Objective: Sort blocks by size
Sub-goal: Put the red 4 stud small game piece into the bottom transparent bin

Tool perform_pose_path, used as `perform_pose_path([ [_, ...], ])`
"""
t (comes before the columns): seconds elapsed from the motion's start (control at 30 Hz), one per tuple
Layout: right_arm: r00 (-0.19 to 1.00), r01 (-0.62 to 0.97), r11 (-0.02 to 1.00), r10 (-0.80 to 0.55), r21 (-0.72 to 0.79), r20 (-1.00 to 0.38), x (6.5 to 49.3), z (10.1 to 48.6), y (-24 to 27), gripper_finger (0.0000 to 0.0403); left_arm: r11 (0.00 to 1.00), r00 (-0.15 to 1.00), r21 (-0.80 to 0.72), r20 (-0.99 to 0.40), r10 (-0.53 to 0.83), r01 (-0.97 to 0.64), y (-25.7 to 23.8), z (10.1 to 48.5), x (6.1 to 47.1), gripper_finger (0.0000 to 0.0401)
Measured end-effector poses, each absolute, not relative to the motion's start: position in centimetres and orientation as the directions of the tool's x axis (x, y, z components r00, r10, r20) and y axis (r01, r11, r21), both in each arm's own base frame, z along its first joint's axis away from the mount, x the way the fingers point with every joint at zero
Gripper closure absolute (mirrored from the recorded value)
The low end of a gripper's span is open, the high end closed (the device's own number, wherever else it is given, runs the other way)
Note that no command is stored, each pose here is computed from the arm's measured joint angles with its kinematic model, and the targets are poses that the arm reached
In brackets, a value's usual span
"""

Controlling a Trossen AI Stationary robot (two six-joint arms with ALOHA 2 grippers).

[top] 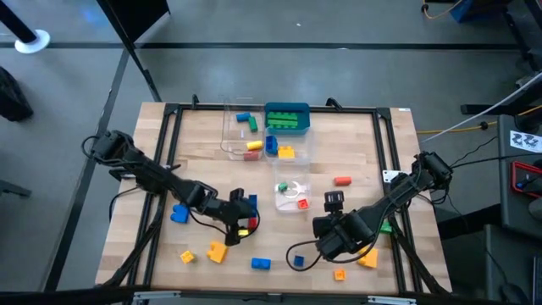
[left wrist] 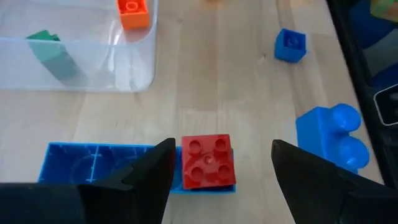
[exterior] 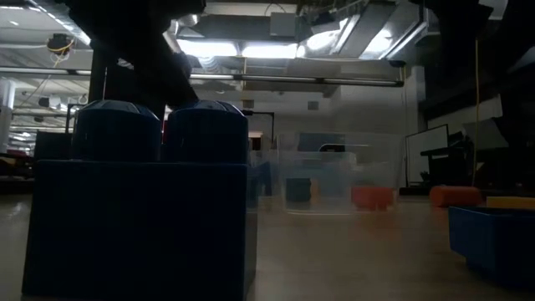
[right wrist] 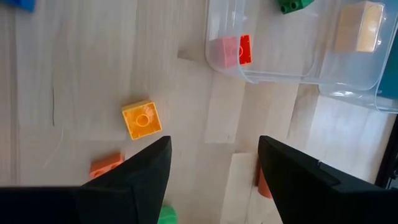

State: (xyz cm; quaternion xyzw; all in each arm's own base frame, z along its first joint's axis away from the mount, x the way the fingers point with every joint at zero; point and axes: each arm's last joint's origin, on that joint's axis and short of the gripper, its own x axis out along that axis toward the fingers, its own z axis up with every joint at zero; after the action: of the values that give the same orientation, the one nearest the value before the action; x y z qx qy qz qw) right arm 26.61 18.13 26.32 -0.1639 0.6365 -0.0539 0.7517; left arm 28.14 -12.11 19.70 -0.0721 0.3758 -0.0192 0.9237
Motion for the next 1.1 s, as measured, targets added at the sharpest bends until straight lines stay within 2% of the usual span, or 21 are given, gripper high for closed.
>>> perform_pose_path([
  [0.4, 0.192, -0.125, 0.939, -0.293, -0.319, -0.937, 26.65, 26.34, 18.13, 0.0162, 0.994, 0.727, -0.098, -0.686, -0.028, -0.053, -12.33, 19.52, 28.05, 0.015],
  [1.1, 0.192, -0.126, 0.939, -0.294, -0.32, -0.936, 26.65, 26.34, 18.13, 0.0162, 0.993, 0.728, -0.107, -0.684, -0.037, -0.05, -13.0, 19.47, 27.77, 0.015],
])
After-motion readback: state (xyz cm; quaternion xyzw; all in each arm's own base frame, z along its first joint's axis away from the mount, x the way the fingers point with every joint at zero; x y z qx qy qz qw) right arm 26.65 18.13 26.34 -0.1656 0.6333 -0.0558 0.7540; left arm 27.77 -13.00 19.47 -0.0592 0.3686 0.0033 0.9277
